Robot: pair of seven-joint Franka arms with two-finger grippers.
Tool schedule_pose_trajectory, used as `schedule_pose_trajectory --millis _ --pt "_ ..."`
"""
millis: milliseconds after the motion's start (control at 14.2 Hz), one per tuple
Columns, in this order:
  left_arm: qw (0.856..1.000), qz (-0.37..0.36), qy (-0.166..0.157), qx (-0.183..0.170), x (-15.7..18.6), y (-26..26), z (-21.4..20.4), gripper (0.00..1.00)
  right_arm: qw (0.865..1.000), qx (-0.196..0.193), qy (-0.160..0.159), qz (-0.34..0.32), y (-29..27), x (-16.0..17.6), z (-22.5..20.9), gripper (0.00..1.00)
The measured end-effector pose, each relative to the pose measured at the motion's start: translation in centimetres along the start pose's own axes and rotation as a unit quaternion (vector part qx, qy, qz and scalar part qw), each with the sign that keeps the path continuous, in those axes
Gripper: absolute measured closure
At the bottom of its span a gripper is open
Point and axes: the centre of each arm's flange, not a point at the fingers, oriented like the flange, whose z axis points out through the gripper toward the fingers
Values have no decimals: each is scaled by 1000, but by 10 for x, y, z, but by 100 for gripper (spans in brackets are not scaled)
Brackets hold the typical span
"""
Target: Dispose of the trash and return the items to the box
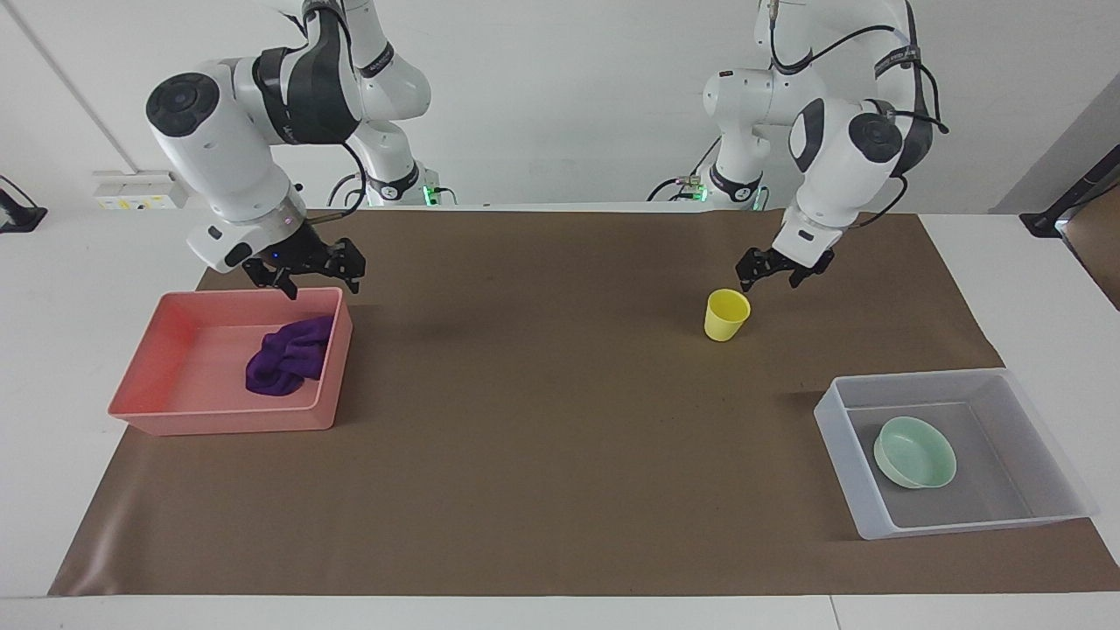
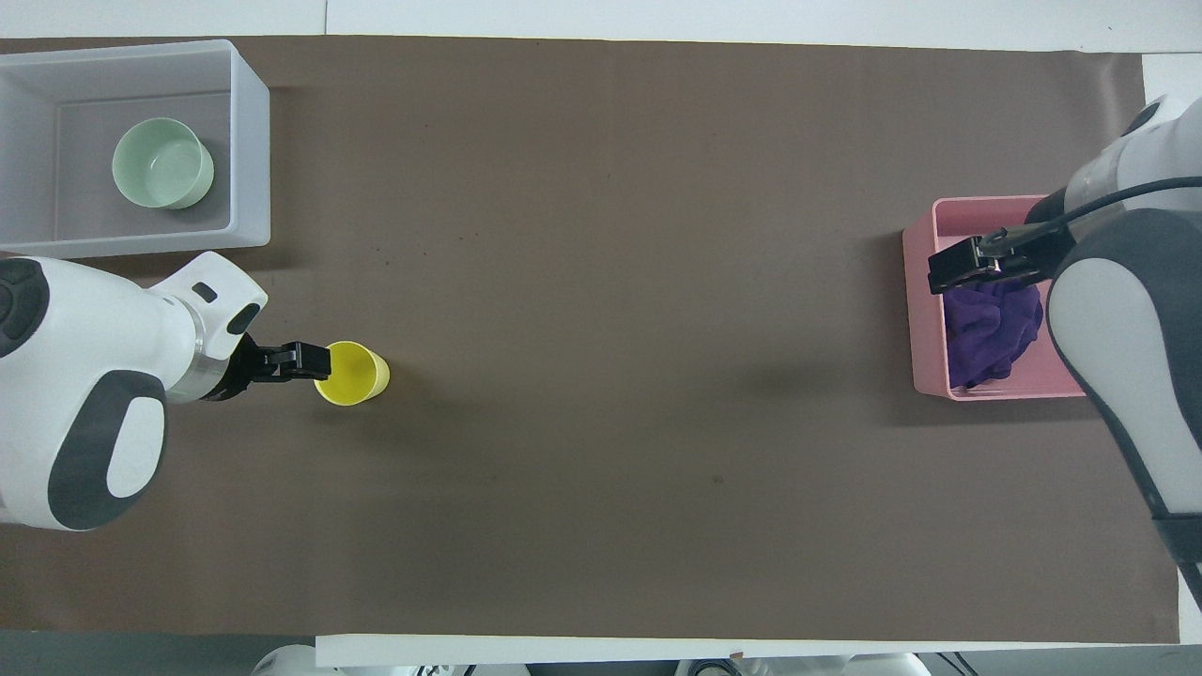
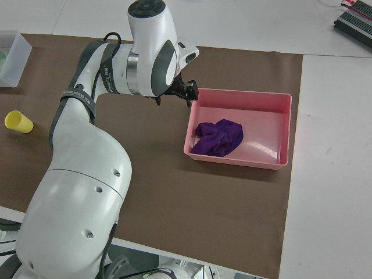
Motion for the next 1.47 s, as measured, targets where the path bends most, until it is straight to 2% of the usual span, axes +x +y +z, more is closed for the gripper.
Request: schedule_pose_trajectory --millis 70,140,281,561,632,842,982,1193,1333,1474 --pt "1000 -5 7 -1 -1 -1 14 8 1000 0 -4 1 1 -3 -13 1" --pt "1000 -16 14 -2 -4 -2 29 23 1000 0 -9 1 2 -7 -28 1" --pt "999 -30 16 -2 -7 -2 44 44 1000 -1 -19 3 4 -15 -52 1" --pt "999 -38 17 -3 -7 -3 45 91 1000 -2 -20 -8 9 -25 -74 0" --pt "999 -39 22 -6 -5 -1 40 96 999 -2 -20 -26 10 -25 -74 0" --pt "998 -55 26 -8 0 -6 28 96 998 -1 -22 -57 11 -25 -73 0" --pt "996 -78 37 -15 26 -18 -25 96 998 -1 -24 -60 11 -26 -72 0" --pt "985 -140 94 -27 86 -79 -120 96 998 0 -25 -60 11 -26 -72 0" --pt "975 -179 127 -23 131 -131 -126 96 998 0 -25 -60 11 -26 -72 0" --pt "967 -203 154 -17 177 -171 -101 96 998 0 -25 -60 12 -26 -72 0"
